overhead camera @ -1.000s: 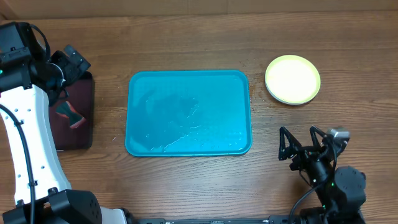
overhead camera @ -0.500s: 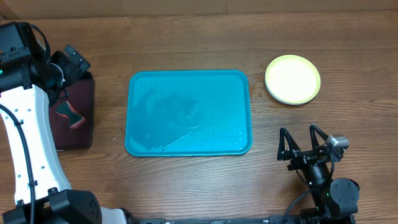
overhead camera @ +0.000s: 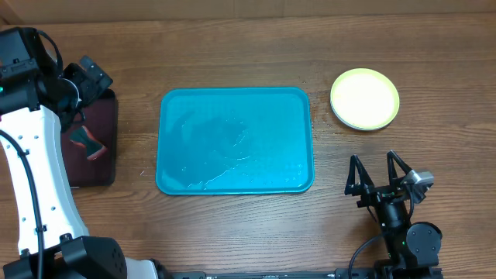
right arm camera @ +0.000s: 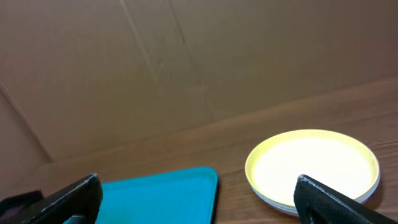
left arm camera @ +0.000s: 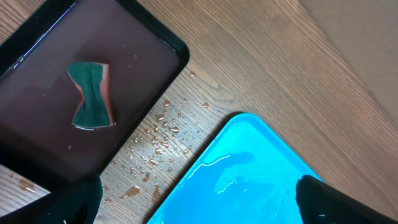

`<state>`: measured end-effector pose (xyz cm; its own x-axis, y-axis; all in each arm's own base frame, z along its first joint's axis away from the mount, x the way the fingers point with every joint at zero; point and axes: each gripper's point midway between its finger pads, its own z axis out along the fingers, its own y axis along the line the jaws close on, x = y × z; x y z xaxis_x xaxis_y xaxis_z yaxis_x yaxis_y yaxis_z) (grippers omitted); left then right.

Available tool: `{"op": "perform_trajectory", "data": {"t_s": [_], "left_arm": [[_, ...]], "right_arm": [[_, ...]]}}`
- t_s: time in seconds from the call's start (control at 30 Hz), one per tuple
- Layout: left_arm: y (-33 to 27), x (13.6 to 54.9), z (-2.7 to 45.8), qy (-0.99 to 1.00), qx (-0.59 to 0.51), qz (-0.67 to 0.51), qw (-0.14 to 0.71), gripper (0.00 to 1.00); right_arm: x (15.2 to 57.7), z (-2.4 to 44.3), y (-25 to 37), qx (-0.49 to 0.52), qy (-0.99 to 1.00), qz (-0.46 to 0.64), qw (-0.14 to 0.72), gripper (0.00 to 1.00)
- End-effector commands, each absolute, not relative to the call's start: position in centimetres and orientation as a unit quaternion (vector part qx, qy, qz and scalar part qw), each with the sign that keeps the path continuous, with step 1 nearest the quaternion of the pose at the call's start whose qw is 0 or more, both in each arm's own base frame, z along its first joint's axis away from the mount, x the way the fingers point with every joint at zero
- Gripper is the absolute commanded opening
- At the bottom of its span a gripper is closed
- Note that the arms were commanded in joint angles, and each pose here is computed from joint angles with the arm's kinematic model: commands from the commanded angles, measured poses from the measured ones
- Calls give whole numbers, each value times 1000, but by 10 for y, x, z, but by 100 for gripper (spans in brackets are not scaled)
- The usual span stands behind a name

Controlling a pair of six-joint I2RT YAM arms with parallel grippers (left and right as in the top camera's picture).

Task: Clean dirty plates on tray and stack at the side

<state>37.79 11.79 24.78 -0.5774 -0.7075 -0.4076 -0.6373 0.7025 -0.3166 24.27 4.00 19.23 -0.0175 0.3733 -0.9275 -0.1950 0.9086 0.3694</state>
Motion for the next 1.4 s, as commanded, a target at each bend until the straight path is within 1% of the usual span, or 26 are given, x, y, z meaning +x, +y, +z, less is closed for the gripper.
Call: {"op": "perform_trajectory", "data": {"t_s": [0.0, 0.17, 0.4, 1.37], "left_arm": [[116, 380, 244, 889, -375, -68, 255, 100], [116, 380, 244, 889, -375, -68, 255, 100], [116, 380, 244, 889, -375, -68, 254, 99], [116, 380, 244, 889, -375, -68, 255, 100]], "right_arm": [[245, 189, 27, 92, 681, 179, 704, 100], [246, 175, 11, 127, 697, 143, 692, 100], [246, 170, 4, 120, 704, 125, 689, 100], [246, 171, 3, 124, 703, 125, 689, 100]]}}
